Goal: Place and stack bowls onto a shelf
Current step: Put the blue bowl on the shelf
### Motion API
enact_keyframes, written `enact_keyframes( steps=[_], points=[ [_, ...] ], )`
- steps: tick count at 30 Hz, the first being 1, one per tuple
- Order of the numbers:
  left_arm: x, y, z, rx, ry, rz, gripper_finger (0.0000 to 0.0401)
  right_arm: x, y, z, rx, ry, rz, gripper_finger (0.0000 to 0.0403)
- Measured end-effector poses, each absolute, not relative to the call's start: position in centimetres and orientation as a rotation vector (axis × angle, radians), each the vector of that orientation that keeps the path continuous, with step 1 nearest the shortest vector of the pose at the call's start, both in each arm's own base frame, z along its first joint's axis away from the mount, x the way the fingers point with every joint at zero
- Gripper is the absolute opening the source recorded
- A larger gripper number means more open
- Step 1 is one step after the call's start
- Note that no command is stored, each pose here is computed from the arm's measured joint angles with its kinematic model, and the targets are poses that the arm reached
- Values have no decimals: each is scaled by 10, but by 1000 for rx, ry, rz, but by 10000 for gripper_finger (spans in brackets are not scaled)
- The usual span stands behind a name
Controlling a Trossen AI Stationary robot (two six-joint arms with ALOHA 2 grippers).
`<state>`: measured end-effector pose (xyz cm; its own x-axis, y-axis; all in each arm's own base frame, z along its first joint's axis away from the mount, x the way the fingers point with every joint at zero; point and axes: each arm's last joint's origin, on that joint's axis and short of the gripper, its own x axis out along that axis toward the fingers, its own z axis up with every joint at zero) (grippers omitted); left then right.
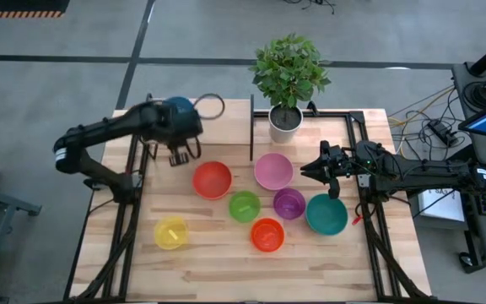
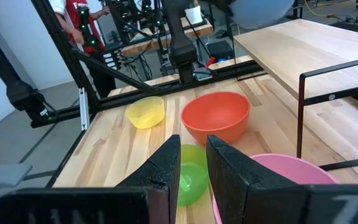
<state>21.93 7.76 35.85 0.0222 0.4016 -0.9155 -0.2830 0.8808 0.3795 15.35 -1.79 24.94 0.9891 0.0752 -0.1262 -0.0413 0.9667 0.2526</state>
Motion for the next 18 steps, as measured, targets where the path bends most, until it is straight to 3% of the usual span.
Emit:
enact_keyframes(
  steps=[8, 18],
  points=[
    [210, 125, 346, -68, 1560, 590, 0, 154, -18, 249, 252, 136, 59, 68],
    [214, 137, 335, -93, 1612, 592, 0, 154, -18, 249, 253, 136, 59, 68]
  ],
)
